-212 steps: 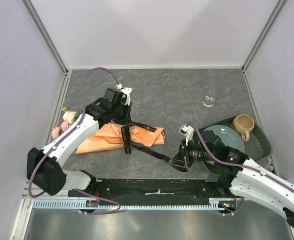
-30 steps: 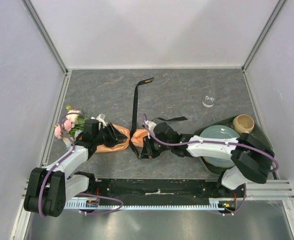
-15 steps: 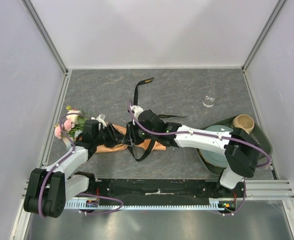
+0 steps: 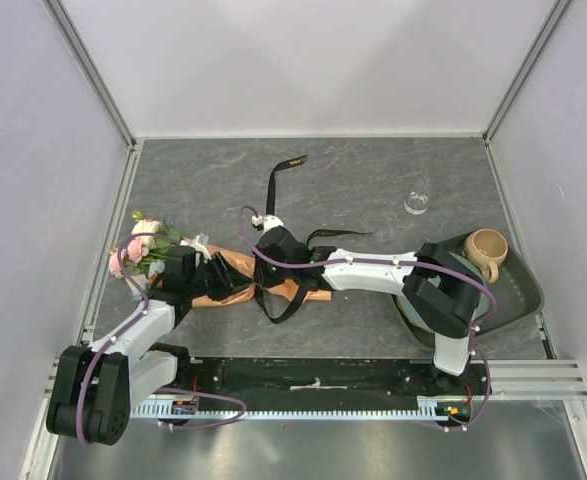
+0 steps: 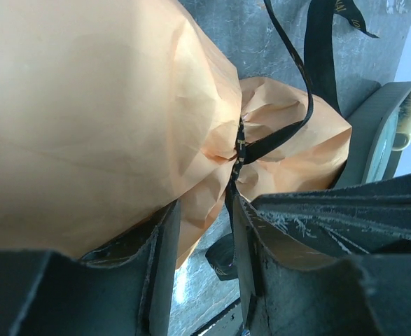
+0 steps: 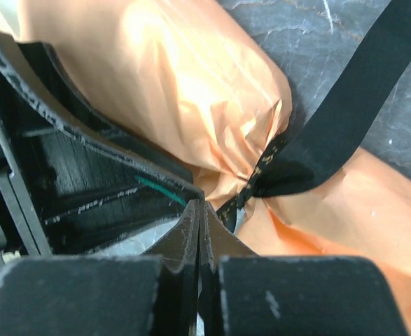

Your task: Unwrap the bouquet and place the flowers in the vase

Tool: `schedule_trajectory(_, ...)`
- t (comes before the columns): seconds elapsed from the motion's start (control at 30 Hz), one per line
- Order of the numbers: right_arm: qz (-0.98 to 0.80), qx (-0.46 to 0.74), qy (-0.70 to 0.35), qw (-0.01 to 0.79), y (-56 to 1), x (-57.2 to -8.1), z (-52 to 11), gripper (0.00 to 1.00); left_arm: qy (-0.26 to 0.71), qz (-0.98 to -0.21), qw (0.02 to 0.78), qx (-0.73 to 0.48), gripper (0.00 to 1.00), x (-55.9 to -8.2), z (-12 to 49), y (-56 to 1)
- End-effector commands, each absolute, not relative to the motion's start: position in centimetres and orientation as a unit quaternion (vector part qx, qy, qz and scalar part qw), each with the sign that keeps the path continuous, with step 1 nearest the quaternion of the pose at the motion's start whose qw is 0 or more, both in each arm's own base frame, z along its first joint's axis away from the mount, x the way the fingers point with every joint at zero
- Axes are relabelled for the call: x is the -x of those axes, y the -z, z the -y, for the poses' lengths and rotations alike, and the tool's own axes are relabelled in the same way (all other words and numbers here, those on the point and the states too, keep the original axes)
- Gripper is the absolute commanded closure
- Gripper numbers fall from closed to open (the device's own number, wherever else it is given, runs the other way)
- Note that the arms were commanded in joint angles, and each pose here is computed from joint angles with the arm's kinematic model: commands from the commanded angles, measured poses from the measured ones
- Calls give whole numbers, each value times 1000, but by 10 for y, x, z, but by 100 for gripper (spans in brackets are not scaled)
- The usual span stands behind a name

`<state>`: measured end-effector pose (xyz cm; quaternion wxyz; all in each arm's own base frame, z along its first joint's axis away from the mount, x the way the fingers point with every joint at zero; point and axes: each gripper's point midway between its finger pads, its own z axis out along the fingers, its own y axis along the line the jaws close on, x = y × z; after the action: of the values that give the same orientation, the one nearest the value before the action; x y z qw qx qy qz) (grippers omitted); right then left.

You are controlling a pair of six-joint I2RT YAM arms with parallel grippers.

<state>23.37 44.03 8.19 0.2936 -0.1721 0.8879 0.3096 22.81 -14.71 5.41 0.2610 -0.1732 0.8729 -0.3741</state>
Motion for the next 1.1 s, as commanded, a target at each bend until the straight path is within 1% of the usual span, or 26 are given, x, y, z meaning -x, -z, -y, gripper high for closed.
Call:
schedule_trajectory(0.0, -876, 161, -311, 333, -99, -260, -454, 97, 381, -865, 271, 180, 57, -230, 147, -57)
schedule_trajectory(0.17, -886, 142, -293, 331, -87, -277, -445, 97, 383, -866, 269, 178, 57, -230, 148, -57)
schedule_trajectory(0.3, -894, 144, -275, 324, -76, -275, -438, 96, 383, -865, 270, 178, 57, -231, 148, -57)
schedule_trajectory(0.47, -901, 141, -254, 322, -66, -275, -426, 92, 383, -866, 268, 179, 57, -232, 148, -56)
schedule_trajectory(0.63, -902, 148, -263, 309, -63, -269, -430, 84, 382, -868, 261, 180, 57, -231, 149, -52)
schedule_trajectory(0.9, -907, 152, -258, 296, -51, -266, -431, 81, 382, -867, 264, 180, 57, -232, 149, -53)
schedule_trajectory(1.07, -912, 164, -230, 296, -39, -262, -426, 80, 380, -868, 263, 181, 57, -233, 149, -52)
